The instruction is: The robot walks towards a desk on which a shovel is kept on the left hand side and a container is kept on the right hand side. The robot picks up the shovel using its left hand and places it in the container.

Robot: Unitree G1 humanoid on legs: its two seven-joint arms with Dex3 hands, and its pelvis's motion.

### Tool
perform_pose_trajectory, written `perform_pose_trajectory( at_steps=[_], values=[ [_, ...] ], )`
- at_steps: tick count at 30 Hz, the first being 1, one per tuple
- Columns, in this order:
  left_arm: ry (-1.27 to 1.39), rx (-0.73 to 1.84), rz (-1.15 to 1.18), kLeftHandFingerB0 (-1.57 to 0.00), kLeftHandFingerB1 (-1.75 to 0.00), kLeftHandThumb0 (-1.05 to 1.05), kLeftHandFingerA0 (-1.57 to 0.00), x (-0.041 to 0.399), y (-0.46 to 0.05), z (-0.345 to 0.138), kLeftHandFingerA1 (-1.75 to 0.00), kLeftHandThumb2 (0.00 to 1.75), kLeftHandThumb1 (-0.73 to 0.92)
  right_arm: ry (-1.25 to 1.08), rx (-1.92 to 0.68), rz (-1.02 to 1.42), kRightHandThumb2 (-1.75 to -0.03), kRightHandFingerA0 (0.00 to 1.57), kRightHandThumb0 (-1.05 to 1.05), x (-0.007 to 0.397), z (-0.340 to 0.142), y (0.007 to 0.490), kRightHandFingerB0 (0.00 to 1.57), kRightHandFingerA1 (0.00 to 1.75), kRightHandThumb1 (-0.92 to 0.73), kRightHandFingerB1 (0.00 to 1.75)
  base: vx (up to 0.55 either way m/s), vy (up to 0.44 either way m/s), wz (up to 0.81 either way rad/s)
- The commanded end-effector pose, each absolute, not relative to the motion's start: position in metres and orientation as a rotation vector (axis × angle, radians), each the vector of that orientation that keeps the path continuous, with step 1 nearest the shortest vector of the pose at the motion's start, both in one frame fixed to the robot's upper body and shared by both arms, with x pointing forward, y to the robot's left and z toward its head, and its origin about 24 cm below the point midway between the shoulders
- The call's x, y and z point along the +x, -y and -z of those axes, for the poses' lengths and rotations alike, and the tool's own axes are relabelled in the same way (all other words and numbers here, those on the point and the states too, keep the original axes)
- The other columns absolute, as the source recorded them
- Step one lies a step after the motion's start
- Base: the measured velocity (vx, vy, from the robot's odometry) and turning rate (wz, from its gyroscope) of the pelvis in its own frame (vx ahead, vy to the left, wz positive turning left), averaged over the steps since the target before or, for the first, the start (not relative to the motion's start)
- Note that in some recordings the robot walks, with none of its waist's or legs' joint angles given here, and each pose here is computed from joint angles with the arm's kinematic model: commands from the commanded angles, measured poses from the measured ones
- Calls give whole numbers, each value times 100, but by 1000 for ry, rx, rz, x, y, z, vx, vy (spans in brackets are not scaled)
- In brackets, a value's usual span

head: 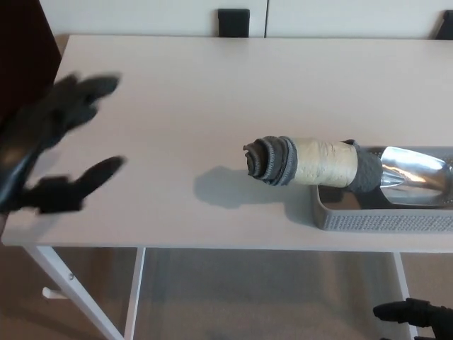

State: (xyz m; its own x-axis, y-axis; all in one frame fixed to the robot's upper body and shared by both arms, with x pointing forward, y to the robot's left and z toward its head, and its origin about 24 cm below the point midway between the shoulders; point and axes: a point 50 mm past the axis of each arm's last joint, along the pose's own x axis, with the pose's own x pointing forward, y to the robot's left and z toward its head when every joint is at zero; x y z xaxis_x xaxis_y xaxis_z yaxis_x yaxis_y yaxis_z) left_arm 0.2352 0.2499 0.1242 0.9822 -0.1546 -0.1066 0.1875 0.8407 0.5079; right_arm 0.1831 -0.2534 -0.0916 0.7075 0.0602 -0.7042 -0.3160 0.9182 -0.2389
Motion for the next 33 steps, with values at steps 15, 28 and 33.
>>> perform_pose_trajectory(
  at_steps=[15,28,33],
  values=[
    [-299,-43,1096,-24,-29,-81,-19,78,-332,-112,-32,59,61,-807,-324,-63,-88,64,-48,147,99,289,39,68,-45,55,0,0,0],
    [-728,-73,367,0,-47,-35,-2,96,-319,31,-50,102,46,-749,-285,-14,-58,56,-59,146,102,279,49,52,-60,45,0,0,0],
    [-802,28,100,-8,-29,-72,-4,123,-306,71,-31,87,54,-664,-283,45,-93,50,-65,153,96,278,34,64,-51,53,0,0,0]
  ],
)
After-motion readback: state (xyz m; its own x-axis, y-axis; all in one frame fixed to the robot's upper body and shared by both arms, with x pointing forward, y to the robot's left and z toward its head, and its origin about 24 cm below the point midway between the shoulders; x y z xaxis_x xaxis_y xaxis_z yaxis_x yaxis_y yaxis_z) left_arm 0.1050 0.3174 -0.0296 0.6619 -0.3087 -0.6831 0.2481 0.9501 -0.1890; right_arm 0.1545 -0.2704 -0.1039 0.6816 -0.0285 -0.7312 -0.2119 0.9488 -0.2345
